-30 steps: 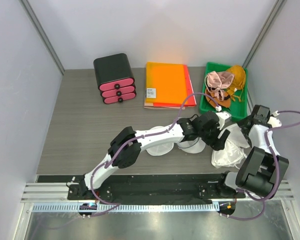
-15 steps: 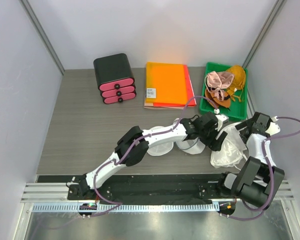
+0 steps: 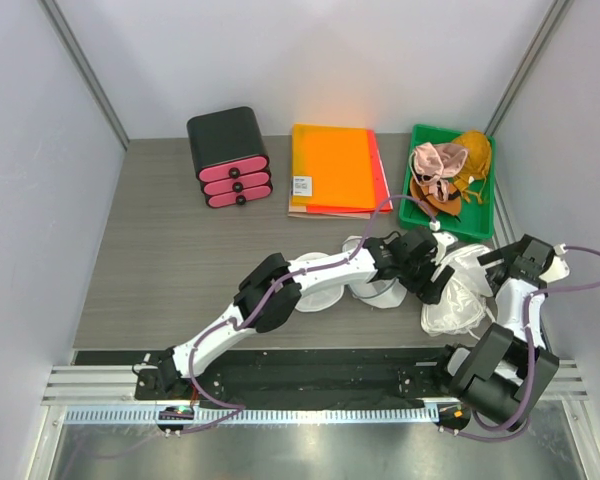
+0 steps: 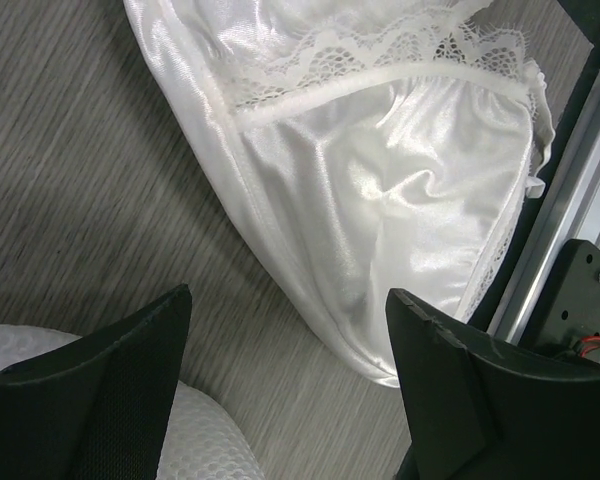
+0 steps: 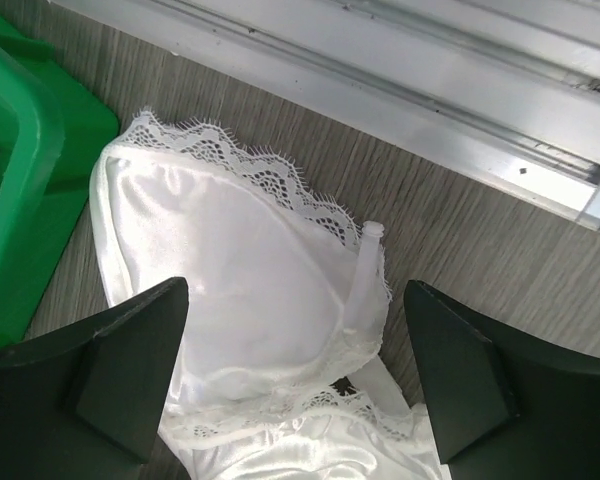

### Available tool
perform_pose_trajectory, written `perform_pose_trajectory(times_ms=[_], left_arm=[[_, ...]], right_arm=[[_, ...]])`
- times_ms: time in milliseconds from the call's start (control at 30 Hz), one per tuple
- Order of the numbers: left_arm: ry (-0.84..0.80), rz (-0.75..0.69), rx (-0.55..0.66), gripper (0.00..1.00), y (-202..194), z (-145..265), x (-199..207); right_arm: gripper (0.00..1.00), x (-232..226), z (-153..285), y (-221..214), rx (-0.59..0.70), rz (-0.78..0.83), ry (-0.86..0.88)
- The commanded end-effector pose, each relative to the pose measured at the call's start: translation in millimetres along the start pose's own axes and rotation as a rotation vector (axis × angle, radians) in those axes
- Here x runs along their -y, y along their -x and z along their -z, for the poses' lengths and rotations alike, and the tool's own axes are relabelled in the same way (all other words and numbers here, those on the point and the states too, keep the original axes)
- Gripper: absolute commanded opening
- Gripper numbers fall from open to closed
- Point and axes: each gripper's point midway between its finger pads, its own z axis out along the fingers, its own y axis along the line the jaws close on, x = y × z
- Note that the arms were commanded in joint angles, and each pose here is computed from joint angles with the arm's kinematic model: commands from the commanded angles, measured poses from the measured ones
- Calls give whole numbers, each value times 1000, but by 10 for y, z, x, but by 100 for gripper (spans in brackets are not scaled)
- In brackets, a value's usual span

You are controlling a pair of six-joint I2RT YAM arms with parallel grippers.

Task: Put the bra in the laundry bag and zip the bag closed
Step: Pick up the bra from the center of the board.

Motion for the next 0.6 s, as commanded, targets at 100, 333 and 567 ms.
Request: perform_pose_trajectory(times_ms=[100,333,567], left_arm=[[-133,-34,121,79,615,621,502],[-137,-51,163,78,805,950,623],[-134,-65,192,78,895,1106,570]], right_arm=[[90,-166,-211,-207,-61,-36,201],[72,-297,-325,-195,-14,-51,297],[23,-473,-221,-96,45,-47,409]])
